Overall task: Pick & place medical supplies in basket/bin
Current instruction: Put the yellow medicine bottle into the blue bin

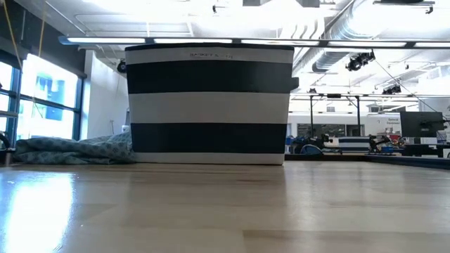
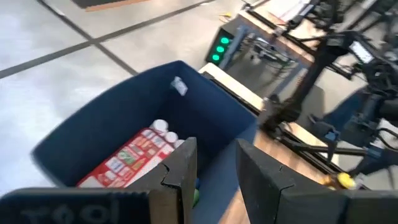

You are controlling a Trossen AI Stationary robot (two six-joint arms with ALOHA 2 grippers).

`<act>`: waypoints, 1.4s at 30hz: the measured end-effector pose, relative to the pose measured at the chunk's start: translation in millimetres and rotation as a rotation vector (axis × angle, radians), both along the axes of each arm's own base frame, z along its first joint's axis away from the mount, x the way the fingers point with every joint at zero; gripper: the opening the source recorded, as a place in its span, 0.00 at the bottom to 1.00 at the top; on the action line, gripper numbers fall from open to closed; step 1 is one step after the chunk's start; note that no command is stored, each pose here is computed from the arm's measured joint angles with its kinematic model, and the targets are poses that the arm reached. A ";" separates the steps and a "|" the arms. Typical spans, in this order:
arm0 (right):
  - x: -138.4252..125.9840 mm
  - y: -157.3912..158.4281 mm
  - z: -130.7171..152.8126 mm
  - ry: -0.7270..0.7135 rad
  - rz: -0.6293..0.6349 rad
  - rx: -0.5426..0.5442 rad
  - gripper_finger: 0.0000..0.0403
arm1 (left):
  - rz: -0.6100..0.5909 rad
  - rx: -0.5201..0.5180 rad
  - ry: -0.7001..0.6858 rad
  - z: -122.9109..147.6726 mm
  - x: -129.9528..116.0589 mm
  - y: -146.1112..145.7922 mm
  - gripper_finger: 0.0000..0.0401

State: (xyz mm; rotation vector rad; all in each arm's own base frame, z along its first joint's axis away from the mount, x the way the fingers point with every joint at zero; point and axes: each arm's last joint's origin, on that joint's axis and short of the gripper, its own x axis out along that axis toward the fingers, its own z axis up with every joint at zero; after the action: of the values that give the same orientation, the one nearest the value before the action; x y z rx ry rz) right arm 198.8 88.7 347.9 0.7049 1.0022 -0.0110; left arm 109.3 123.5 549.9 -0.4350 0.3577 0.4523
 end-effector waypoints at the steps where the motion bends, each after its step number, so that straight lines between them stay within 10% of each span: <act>1: -2.6 6.0 -0.3 0.014 -0.007 0.014 0.61 | -0.014 -0.004 -0.006 0.1 0.2 -0.4 0.36; 18: 5.4 99.7 -18.6 0.172 0.173 0.229 0.61 | -0.195 -0.012 -0.022 -0.8 -6.4 -16.0 0.36; 29: -43.1 118.8 -14.4 0.346 0.396 -0.136 0.61 | -0.106 -0.074 0.060 -7.8 -12.6 -20.5 0.36; 42: -74.9 142.7 -14.9 0.122 0.592 -0.354 0.61 | 0.151 -0.153 0.090 -9.5 -15.3 -15.3 0.36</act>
State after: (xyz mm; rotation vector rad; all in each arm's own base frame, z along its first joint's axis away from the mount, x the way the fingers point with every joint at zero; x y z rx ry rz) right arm 123.9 231.4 333.0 0.0686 1.2565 0.2815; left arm 94.0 108.2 540.5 -0.5943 0.4500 0.5955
